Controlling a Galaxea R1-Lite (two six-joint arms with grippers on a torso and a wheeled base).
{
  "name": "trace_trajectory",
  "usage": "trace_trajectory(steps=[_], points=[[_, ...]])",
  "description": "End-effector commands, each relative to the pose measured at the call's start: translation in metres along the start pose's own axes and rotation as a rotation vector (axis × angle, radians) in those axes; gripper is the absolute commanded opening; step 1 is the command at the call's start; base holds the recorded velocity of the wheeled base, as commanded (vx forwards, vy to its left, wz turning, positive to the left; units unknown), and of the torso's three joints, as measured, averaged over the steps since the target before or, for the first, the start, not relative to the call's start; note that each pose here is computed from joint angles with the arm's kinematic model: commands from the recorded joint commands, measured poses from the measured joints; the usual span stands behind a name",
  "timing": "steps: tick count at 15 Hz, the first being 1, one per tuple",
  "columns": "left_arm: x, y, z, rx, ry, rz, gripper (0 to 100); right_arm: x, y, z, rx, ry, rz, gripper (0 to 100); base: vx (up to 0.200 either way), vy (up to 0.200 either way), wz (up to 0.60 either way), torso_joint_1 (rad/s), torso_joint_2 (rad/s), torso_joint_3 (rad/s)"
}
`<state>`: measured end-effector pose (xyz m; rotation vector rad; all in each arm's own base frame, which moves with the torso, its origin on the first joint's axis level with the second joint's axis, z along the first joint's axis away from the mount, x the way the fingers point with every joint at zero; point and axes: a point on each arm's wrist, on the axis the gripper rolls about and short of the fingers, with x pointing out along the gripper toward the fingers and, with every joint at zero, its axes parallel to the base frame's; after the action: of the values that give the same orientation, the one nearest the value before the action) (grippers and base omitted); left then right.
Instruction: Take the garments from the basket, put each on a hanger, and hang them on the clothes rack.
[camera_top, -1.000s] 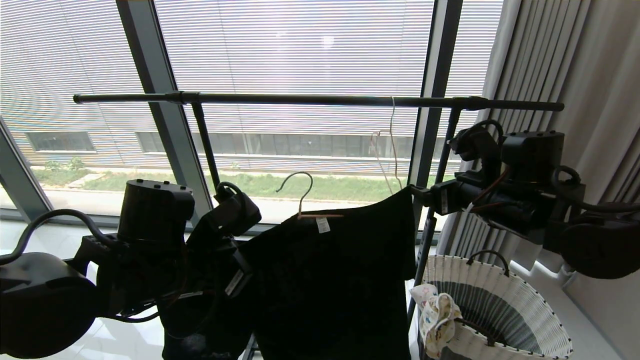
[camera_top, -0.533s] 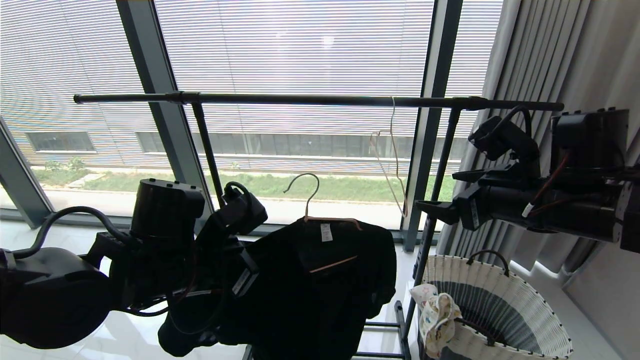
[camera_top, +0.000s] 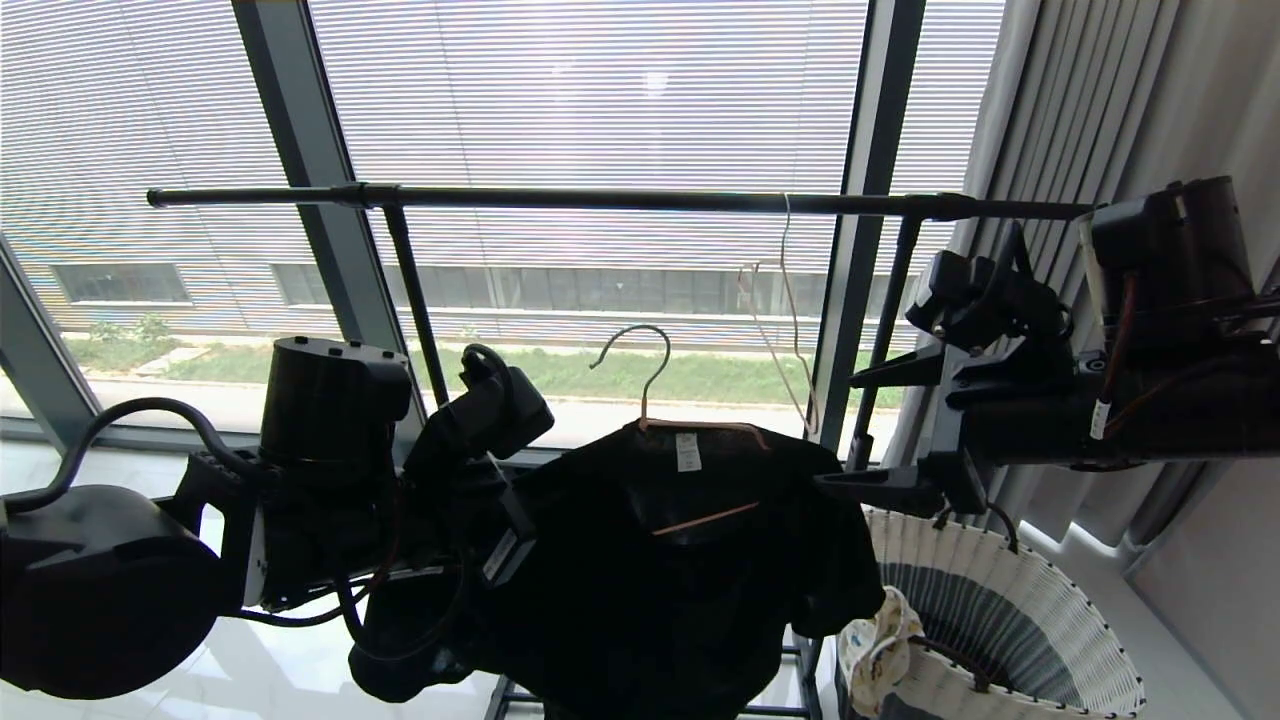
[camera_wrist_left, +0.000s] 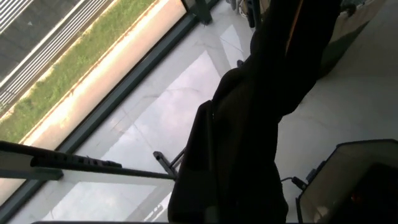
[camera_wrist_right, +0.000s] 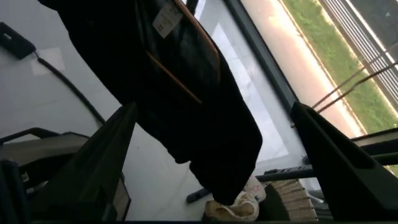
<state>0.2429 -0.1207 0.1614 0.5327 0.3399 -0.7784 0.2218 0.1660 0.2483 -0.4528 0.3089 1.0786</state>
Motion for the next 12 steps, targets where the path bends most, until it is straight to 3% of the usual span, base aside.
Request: trace_trajectory(steps=[1,4,7,12], points=[[-0.004,-0.006,0.006,0.025,-0.026,-0.012,0,0.021,0.012,0.011,-0.043,0.005,0.09,100,0.0,0.0,0.0,0.0,0.0,0.0],[-0.011,-0.016,0.016,0.051,-0.068,-0.035,0,0.043,0.026,0.012,-0.059,0.031,0.157,100,0.0,0.0,0.0,0.0,0.0,0.0],[-0.018,-0.023,0.019,0.066,-0.088,-0.049,0,0.053,0.025,0.004,-0.04,0.083,0.156,100,0.0,0.0,0.0,0.0,0.0,0.0],[-0.019,-0.033,0.021,0.084,-0.095,-0.075,0,0.056,0.022,0.007,-0.026,0.138,0.151,100,0.0,0.0,0.0,0.0,0.0,0.0]])
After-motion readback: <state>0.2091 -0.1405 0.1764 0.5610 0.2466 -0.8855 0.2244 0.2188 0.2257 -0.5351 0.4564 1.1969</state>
